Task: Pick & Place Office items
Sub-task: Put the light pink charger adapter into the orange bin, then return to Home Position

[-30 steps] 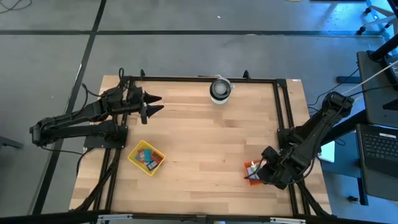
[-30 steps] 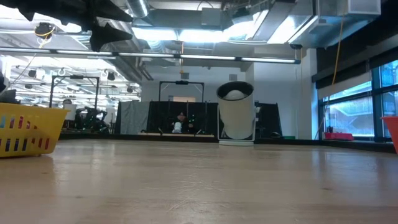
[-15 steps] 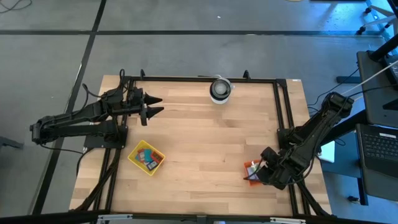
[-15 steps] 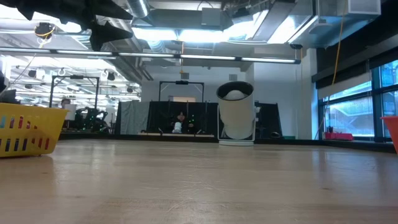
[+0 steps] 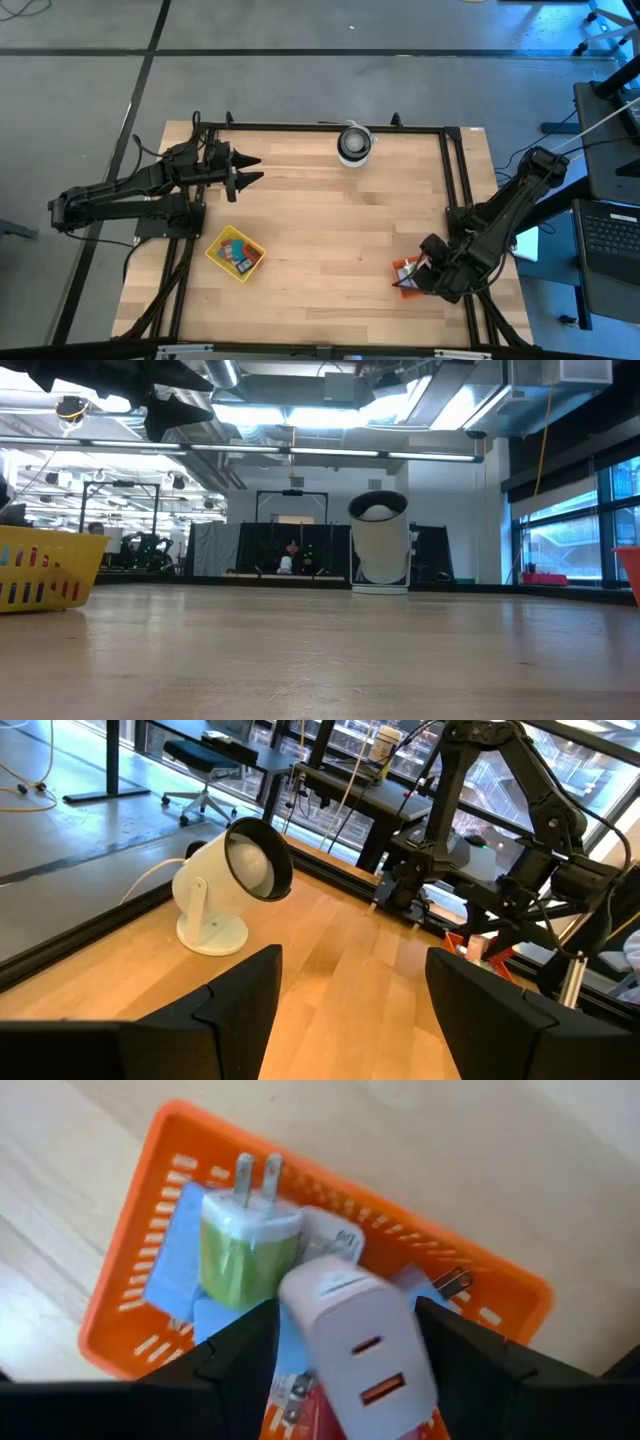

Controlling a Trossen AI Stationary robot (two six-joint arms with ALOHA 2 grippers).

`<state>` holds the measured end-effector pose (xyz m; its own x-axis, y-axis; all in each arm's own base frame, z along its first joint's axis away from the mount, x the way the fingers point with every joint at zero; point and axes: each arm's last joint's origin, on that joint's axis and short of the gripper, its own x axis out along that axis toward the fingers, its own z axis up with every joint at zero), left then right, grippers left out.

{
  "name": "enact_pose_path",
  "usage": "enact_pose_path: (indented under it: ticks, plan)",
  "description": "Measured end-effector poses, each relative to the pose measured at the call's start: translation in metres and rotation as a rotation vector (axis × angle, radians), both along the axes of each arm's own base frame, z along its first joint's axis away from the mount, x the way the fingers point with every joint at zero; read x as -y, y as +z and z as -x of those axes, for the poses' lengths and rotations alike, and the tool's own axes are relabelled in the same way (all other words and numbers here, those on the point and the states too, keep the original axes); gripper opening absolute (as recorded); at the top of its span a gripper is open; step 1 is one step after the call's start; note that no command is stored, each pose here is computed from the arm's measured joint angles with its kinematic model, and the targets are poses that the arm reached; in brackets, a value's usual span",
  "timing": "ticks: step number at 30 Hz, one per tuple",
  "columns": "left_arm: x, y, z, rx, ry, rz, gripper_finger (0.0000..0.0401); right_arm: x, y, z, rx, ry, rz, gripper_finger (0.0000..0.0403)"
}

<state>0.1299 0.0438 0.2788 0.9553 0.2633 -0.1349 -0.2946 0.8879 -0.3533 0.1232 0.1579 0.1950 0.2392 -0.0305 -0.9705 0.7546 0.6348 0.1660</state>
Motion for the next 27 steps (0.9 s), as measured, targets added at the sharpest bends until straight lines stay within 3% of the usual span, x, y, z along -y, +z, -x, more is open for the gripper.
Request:
enact_pose_path:
  ticks: [14,27]
  plan:
    - [0.0,0.0,0.0,0.001,-0.001,0.006,0.0244,0.009,0.008,0.007,-0.033,-0.041,0.041,0.0231]
    - [0.0,0.0,0.0,0.004,-0.011,0.009,0.0244,0.006,0.028,0.004,0.025,-0.036,0.076,0.0231]
